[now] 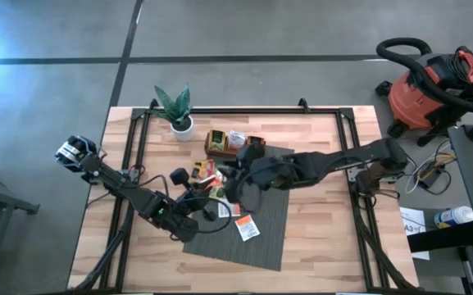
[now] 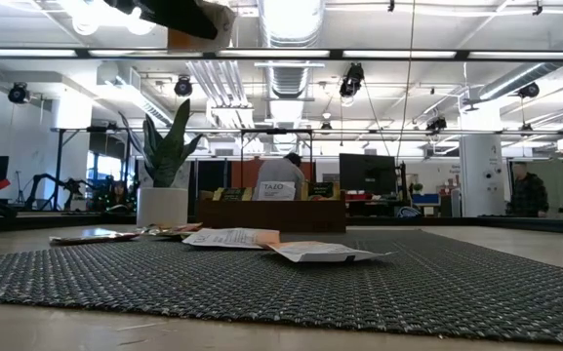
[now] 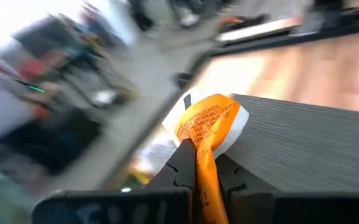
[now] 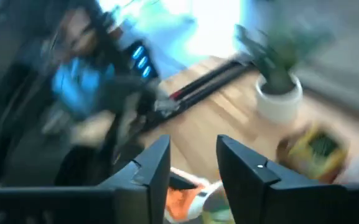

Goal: Pick & Place Tea
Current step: Put the left white tea bag into the middle compartment of the wooden organizer, then put the bottom white tea bag into the middle compartment of the wooden organizer

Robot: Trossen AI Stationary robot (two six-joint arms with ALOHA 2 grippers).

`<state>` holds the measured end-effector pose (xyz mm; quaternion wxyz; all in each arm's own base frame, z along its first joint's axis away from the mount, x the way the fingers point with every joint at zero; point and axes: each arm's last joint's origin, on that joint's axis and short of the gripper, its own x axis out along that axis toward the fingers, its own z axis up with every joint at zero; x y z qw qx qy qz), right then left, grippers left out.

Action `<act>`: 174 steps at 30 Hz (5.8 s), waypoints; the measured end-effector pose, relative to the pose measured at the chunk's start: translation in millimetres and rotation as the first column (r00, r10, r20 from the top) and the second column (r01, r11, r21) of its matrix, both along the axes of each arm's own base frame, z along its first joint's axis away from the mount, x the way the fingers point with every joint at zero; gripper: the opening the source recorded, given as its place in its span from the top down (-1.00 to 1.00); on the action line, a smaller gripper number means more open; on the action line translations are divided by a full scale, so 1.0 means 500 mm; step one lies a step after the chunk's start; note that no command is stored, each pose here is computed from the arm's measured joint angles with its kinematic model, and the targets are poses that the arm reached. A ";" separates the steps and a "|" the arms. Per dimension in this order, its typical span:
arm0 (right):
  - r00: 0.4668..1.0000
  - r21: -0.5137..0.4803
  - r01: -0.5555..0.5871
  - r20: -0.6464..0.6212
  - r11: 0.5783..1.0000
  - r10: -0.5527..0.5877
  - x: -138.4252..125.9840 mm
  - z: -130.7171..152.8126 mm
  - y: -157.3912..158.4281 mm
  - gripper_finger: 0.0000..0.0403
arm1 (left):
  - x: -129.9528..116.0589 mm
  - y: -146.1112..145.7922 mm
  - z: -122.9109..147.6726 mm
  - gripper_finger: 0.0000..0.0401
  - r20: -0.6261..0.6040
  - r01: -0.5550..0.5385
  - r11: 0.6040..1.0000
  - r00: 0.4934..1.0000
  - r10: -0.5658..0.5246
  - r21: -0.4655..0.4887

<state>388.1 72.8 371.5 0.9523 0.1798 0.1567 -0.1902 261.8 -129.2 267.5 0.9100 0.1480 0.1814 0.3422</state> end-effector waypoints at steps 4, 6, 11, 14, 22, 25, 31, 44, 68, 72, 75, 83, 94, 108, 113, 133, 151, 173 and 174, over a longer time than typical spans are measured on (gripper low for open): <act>0.950 -0.239 -0.300 -0.162 0.923 0.267 -0.034 0.021 0.011 0.31 | 0.000 0.001 0.016 0.95 0.058 0.137 0.960 0.990 -0.127 -0.244; 0.923 -0.252 -0.364 -0.224 0.897 0.312 -0.049 0.021 0.016 0.32 | -0.002 0.002 0.028 0.95 0.081 0.198 0.929 0.980 -0.182 -0.311; 0.880 -0.234 -0.428 -0.327 0.873 0.344 -0.087 0.023 0.029 0.35 | -0.009 0.016 0.084 0.96 0.257 0.341 0.848 0.933 -0.252 -0.405; 0.856 -0.255 -0.475 -0.355 0.842 0.375 -0.099 0.025 0.046 0.35 | -0.013 0.035 0.118 0.96 0.412 0.476 0.775 0.858 -0.307 -0.415; 0.908 -0.396 -0.395 -0.307 0.829 0.286 -0.133 0.064 0.062 0.33 | -0.020 0.079 0.102 0.96 0.650 0.704 0.594 0.668 -0.364 -0.390; 0.918 -0.382 -0.374 -0.284 0.845 0.278 -0.134 0.068 0.060 0.32 | -0.020 0.080 0.087 0.96 0.718 0.755 0.552 0.597 -0.358 -0.353; 0.904 -0.298 -0.409 -0.260 0.863 0.339 -0.126 0.062 0.063 0.27 | -0.014 0.089 0.059 0.96 0.788 0.781 0.553 0.523 -0.326 -0.290; 0.894 -0.269 -0.431 -0.260 0.862 0.365 -0.108 0.049 0.062 0.22 | 0.030 0.080 0.047 0.96 0.776 0.826 0.494 0.491 -0.395 -0.271; 0.861 -0.219 -0.480 -0.304 0.850 0.408 -0.093 0.028 0.052 0.91 | 0.049 0.095 0.033 0.90 0.746 0.793 0.525 0.544 -0.385 -0.308; 0.860 -0.210 -0.472 -0.323 0.856 0.395 -0.093 0.025 0.046 0.95 | 0.051 0.099 0.021 0.79 0.720 0.731 0.568 0.617 -0.317 -0.377; 0.857 -0.210 -0.465 -0.349 0.860 0.378 -0.095 0.020 0.041 0.96 | 0.052 0.099 0.009 0.68 0.693 0.700 0.560 0.663 -0.281 -0.442; 0.875 -0.211 -0.396 -0.383 0.894 0.297 -0.087 0.015 -0.011 0.96 | 0.046 0.098 -0.036 0.40 0.529 0.552 0.584 0.816 -0.233 -0.595; 0.788 -0.049 -0.321 -0.568 0.946 0.238 -0.038 -0.075 -0.199 0.96 | -0.018 0.115 -0.069 0.38 0.260 0.265 0.686 0.959 -0.113 -0.678; 0.747 0.085 -0.219 -0.626 0.972 0.223 0.073 -0.165 -0.421 0.96 | -0.182 0.267 -0.131 0.38 0.310 0.249 0.649 0.951 -0.021 -0.719; 0.653 0.140 -0.226 -0.713 0.964 0.256 0.110 -0.201 -0.456 0.96 | -0.214 0.283 -0.142 0.38 0.357 0.259 0.655 0.934 0.018 -0.710; 0.582 0.287 -0.235 -0.724 0.929 0.371 0.120 -0.283 -0.526 0.96 | -0.223 0.312 -0.154 0.38 0.346 0.174 0.710 0.933 0.104 -0.682; 0.562 0.213 -0.239 -0.765 0.947 0.314 0.132 -0.301 -0.531 0.62 | -0.224 0.313 -0.156 0.38 0.346 0.158 0.699 0.929 0.135 -0.697; 0.681 0.098 -0.428 -0.618 0.898 0.392 0.098 -0.107 -0.459 0.51 | -0.224 0.314 -0.156 0.38 0.354 0.154 0.686 0.922 0.159 -0.711; 0.696 0.082 -0.431 -0.603 0.899 0.389 0.098 -0.094 -0.448 0.54 | -0.224 0.314 -0.156 0.38 0.354 0.154 0.685 0.922 0.160 -0.712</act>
